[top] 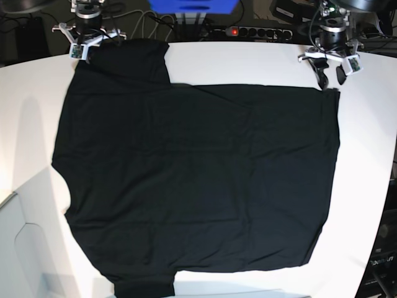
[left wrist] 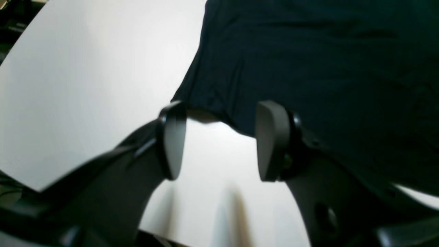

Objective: Fold the T-shirt properly
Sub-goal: 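Lower both grippers onto the shoulder corners of the black T-shirt, then close both grippers on the shirt's shoulder corners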

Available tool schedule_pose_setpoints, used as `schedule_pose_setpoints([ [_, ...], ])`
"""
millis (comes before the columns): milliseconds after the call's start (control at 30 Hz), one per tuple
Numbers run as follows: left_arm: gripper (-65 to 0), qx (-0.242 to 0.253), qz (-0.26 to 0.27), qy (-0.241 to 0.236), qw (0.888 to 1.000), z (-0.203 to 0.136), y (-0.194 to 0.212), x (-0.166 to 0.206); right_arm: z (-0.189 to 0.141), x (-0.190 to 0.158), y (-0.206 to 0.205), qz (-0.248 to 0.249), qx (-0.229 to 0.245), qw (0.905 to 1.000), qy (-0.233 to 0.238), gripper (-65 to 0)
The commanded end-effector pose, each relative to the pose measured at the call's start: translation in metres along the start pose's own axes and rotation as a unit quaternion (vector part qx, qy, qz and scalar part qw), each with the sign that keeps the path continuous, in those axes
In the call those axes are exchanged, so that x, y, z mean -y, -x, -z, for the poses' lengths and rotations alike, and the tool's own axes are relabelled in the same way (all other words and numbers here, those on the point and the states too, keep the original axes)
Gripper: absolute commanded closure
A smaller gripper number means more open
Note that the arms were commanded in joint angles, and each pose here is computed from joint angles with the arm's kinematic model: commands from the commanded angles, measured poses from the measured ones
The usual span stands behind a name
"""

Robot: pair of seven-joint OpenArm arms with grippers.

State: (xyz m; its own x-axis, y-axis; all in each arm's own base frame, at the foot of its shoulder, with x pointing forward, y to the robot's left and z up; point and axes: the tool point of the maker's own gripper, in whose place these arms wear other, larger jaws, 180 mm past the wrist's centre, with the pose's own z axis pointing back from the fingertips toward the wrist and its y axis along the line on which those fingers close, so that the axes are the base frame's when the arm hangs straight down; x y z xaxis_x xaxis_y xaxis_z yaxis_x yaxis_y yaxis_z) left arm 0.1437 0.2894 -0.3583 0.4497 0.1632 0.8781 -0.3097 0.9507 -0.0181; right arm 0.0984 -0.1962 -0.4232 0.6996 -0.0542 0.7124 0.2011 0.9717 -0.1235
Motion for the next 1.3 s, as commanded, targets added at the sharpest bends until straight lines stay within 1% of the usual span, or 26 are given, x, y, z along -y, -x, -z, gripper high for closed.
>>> schedule_pose_setpoints([
  [0, -31.7, 0.012, 0.003, -0.001, 1.0, -0.001, -0.006, -0.003, -0.005, 0.002, -0.006, -0.005, 0.011, 0.9999, 0.0, 0.0],
  [100, -31.7, 0.008, 0.002, -0.005, 1.0, 0.001, -0.002, -0.005, -0.006, 0.004, -0.014, -0.005, 0.021, 0.9998, 0.002, 0.0],
  [267, -31.7, -0.003, 0.0, -0.013, 1.0, 0.004, 0.008, -0.011, -0.005, 0.005, -0.017, -0.006, 0.025, 0.9997, 0.003, 0.0],
  [433, -31.7, -0.004, 0.0, -0.013, 1.0, 0.004, 0.009, -0.011, -0.003, 0.005, -0.021, -0.006, 0.03, 0.9995, 0.004, 0.0],
  [567, -31.7, -0.004, 0.0, -0.013, 1.0, 0.004, 0.009, -0.011, -0.002, 0.016, -0.021, -0.005, 0.031, 0.9994, 0.018, 0.0],
  [667, -31.7, -0.004, 0.0, -0.013, 1.0, 0.004, 0.009, -0.011, -0.004, 0.017, -0.02, -0.006, 0.029, 0.9994, 0.02, 0.0],
  [733, -31.7, -0.004, 0.0, -0.013, 1.0, 0.004, 0.009, -0.011, -0.005, 0.018, -0.017, -0.008, 0.021, 0.9995, 0.02, 0.0],
  [833, -31.7, -0.004, 0.0, -0.013, 1.0, 0.004, 0.009, -0.011, -0.005, 0.018, -0.006, -0.009, -0.011, 0.9997, 0.019, -0.5],
  [1000, -31.7, -0.004, 0.0, -0.013, 1.0, 0.004, 0.009, -0.011, -0.005, 0.017, -0.004, -0.007, -0.015, 0.9997, 0.018, -13.2],
  [1133, -31.7, -0.004, -0.001, -0.013, 1.0, 0.004, 0.009, -0.011, -0.005, 0.017, -0.004, -0.006, -0.015, 0.9997, 0.019, -17.0],
  [1267, -31.7, -0.004, -0.001, -0.013, 1.0, 0.004, 0.009, -0.011, -0.005, 0.017, -0.004, -0.006, -0.015, 0.9997, 0.019, -24.8],
])
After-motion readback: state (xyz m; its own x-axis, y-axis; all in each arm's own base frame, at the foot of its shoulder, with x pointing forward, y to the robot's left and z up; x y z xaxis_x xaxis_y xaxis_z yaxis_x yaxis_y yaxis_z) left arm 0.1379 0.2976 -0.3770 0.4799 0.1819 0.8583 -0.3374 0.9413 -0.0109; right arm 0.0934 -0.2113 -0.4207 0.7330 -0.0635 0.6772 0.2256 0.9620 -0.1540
